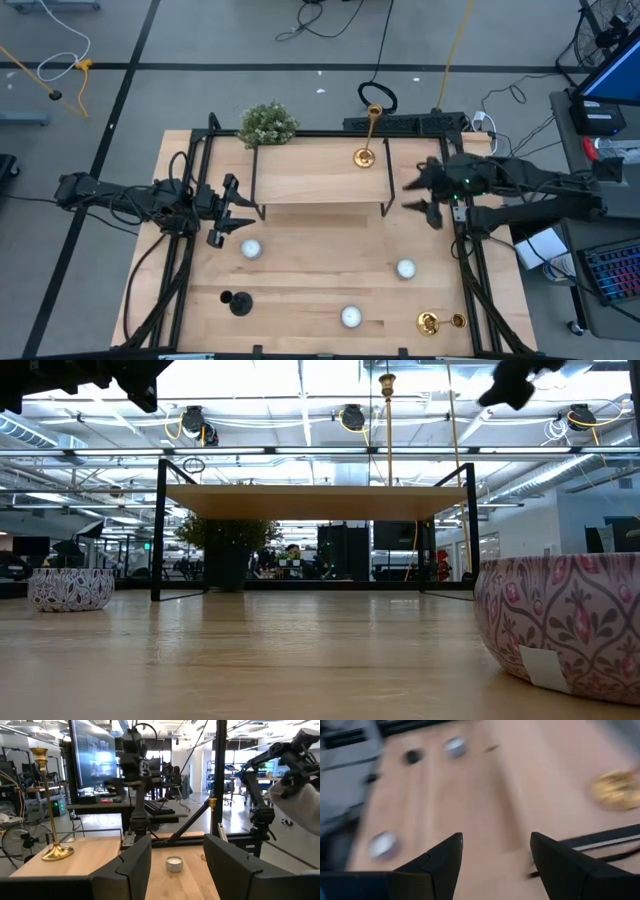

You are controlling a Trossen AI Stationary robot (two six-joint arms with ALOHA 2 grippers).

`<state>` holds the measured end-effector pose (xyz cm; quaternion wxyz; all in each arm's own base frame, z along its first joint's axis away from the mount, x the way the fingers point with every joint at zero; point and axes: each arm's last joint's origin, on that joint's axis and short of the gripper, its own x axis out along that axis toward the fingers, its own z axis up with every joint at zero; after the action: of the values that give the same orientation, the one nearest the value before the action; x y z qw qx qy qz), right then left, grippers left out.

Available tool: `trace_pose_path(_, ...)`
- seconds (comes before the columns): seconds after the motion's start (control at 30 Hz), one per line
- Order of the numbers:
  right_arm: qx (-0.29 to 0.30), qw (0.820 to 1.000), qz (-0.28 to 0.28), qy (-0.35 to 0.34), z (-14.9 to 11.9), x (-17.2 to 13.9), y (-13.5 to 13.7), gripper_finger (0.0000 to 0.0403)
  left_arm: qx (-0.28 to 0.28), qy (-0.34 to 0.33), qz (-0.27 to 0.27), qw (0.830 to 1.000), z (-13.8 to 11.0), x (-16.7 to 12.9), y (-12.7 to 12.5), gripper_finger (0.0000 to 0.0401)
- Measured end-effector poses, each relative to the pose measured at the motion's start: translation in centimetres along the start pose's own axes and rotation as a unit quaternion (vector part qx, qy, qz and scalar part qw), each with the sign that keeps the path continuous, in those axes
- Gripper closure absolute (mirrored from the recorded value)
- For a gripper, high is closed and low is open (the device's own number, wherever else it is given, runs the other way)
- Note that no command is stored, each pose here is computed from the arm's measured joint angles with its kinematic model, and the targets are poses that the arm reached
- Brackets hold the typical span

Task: Pick & Place candle stick holders
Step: Put the gold candle holder on the shelf

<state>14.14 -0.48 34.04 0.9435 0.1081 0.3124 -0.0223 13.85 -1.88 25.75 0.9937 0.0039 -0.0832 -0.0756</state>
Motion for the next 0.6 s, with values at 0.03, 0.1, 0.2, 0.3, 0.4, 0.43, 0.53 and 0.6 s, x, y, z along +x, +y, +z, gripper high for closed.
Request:
trace_pose_path(0.03, 0.007, 1.000, 0.024, 0.012, -0.4, 0.1, 0.3, 0.0171, 0.000, 0.000, 0.000, 1.000, 0.0, 0.0, 0.0, 0.0217)
trace_pose_path(0.1, 0.038, 0.996, 0.070, 0.042, -1.1, 0.4, 1.0, 0.0173, 0.000, 0.000, 0.000, 1.000, 0.0, 0.0, 0.0, 0.0217)
trace_pose_path(0.2, 0.072, 0.985, 0.124, 0.096, -2.5, 1.1, 1.9, 0.0178, 0.000, -0.005, 0.000, 1.000, 0.1, 0.0, 0.0, 0.0217)
trace_pose_path(0.3, 0.064, 0.974, 0.157, 0.148, -4.4, 2.2, 2.8, 0.0182, 0.000, -0.005, 0.000, 1.000, 0.1, 0.0, 0.0, 0.0217)
trace_pose_path(0.4, 0.067, 0.958, 0.194, 0.199, -6.4, 3.3, 3.6, 0.0184, 0.000, -0.007, 0.001, 1.000, 0.1, 0.0, 0.0, 0.0217)
trace_pose_path(0.43, 0.067, 0.950, 0.211, 0.221, -7.1, 3.6, 3.9, 0.0184, 0.000, -0.007, 0.004, 1.000, 0.1, 0.0, 0.0, 0.0217)
trace_pose_path(0.53, 0.065, 0.921, 0.261, 0.281, -9.4, 4.4, 4.6, 0.0184, -0.005, -0.009, 0.018, 1.000, 0.2, 0.0, 0.1, 0.0217)
trace_pose_path(0.6, 0.080, 0.906, 0.278, 0.308, -10.6, 5.0, 5.0, 0.0185, -0.014, -0.010, 0.032, 0.999, 0.2, 0.0, 0.2, 0.0217)
